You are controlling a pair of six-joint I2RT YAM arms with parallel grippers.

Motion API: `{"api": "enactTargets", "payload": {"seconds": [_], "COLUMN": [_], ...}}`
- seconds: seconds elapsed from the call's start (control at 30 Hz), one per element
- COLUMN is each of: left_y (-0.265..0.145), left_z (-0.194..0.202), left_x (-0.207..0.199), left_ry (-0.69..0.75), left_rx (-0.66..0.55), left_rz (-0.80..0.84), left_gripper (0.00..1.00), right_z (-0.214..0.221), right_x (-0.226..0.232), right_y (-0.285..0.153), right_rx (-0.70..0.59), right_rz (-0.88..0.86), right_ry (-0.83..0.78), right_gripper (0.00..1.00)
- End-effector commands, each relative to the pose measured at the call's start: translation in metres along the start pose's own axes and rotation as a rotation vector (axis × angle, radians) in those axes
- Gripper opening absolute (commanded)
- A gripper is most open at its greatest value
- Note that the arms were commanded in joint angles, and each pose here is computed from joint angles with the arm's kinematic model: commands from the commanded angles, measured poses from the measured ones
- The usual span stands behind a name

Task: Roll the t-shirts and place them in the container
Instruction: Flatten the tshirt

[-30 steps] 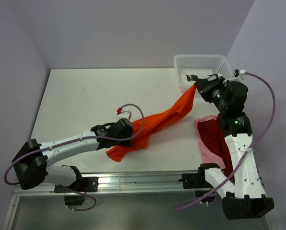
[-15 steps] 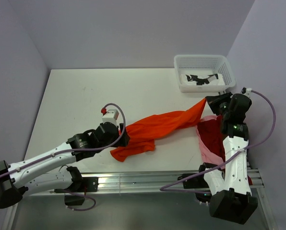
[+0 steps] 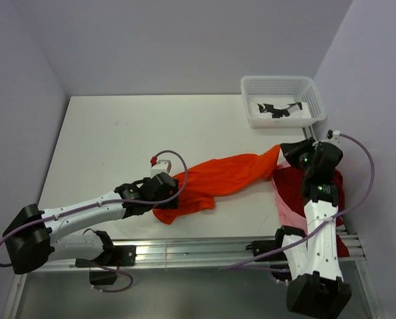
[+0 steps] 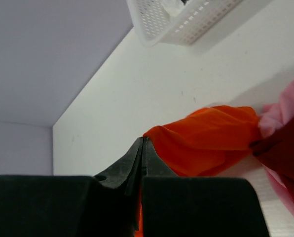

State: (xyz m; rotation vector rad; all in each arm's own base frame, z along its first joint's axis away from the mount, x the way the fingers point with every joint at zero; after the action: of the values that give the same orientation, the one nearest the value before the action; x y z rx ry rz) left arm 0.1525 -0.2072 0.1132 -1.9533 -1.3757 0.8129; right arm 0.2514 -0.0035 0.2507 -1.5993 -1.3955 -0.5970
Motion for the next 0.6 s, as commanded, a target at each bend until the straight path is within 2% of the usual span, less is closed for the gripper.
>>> {"api": "enactTargets", "payload": {"seconds": [0.0, 0.13, 0.2, 0.4, 0.47, 0.57], "left_y": [-0.01, -0.018, -0.017, -0.009, -0.008, -0.01], "left_z": [-0.025, -0.033, -0.037, -0.041, -0.043, -0.049], "left_x": [-0.007, -0.004, -0.001, -0.004, -0.005, -0.002], "left_ry": [-0.055, -0.07, -0.065, -0.04, -0.048, -0.062], "left_rx": [-0.104, -0.139, -0.137, -0.121, -0.126, -0.136], "left_rz": [0.026, 0.036, 0.02, -0.002, -0.001, 0.003], "left_gripper": [0.75, 0.75, 0.75, 0.75, 0.75, 0.75], "right_z": [0.01, 0.036, 0.048, 0.059, 0.06, 0.069], "right_x": [-0.027, -0.071, -0.086, -0.092, -0.097, -0.1], "right_y": [-0.012, -0.032, -0.039, -0.056, -0.055, -0.048], "right_rx": [-0.041, -0.112, -0.104, -0.12, -0.116, -0.044], "right_rz": [0.079, 0.176, 0.212, 0.182, 0.208, 0.197], "right_ry": [-0.046, 0.05, 0.073, 0.044, 0.027, 0.017], "right_gripper": [0.0, 0.0, 0.0, 0.0, 0.07, 0.1]}}
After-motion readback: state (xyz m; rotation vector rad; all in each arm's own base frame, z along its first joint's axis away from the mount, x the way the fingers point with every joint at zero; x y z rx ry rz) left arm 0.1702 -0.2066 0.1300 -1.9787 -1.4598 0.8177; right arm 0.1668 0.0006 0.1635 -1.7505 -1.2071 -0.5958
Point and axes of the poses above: each gripper's point midway between its finger pads, its own y axis out along the fingers, its own x axis along the line the jaws close on, z = x × y, the point moved 5 cm from there along -y, back along the fingers, and after that the axes turned 9 degrees about y, right-handed, at the moved point
